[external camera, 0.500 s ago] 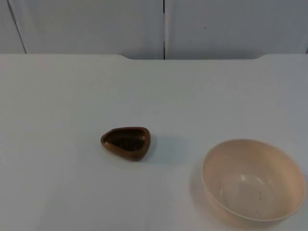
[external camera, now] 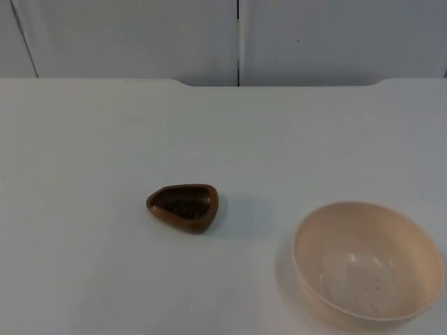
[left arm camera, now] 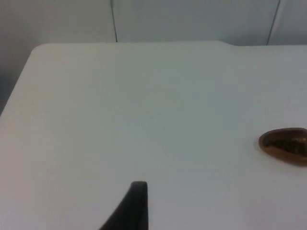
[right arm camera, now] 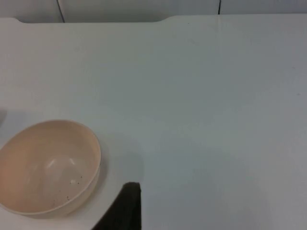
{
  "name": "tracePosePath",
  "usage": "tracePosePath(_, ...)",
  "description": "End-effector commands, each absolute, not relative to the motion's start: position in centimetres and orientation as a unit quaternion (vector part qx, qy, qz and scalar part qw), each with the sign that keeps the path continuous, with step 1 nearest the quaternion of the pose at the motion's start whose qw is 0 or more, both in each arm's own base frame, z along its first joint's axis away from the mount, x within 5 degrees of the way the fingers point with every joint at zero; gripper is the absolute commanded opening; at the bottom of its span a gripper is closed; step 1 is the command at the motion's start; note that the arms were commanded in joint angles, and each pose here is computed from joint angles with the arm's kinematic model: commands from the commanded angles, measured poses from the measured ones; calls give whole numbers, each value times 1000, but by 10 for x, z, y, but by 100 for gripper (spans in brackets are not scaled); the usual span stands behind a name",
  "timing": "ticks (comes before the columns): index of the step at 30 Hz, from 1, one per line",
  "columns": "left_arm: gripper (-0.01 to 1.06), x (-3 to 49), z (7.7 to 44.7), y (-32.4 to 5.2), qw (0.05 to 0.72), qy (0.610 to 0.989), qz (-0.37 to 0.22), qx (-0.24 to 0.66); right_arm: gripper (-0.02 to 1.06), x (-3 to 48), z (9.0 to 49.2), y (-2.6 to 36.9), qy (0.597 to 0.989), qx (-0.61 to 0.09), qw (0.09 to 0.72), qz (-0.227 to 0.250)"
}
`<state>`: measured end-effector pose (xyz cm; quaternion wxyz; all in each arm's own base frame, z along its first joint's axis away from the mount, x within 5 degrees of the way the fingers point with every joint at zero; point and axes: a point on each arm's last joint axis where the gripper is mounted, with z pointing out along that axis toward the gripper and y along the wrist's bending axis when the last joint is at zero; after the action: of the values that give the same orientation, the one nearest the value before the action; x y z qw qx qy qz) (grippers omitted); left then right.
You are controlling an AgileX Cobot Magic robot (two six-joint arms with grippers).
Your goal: Pick up the bowl with the left hand and pour the coffee beans from the cup into the bowl with the right hand.
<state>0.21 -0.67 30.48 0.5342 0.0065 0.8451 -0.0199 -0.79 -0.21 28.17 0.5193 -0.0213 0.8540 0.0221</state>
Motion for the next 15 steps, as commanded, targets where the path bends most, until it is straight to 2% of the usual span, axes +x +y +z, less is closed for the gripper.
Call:
tracePosePath(1, 103, 5, 311, -8, 540, 841, -26, 6, 105, -7, 280, -2, 853, -20, 521, 17)
tracePosePath(15, 102, 37, 325, -15, 512, 855, -83, -1, 105, -7, 280, -2, 853, -20, 521, 17)
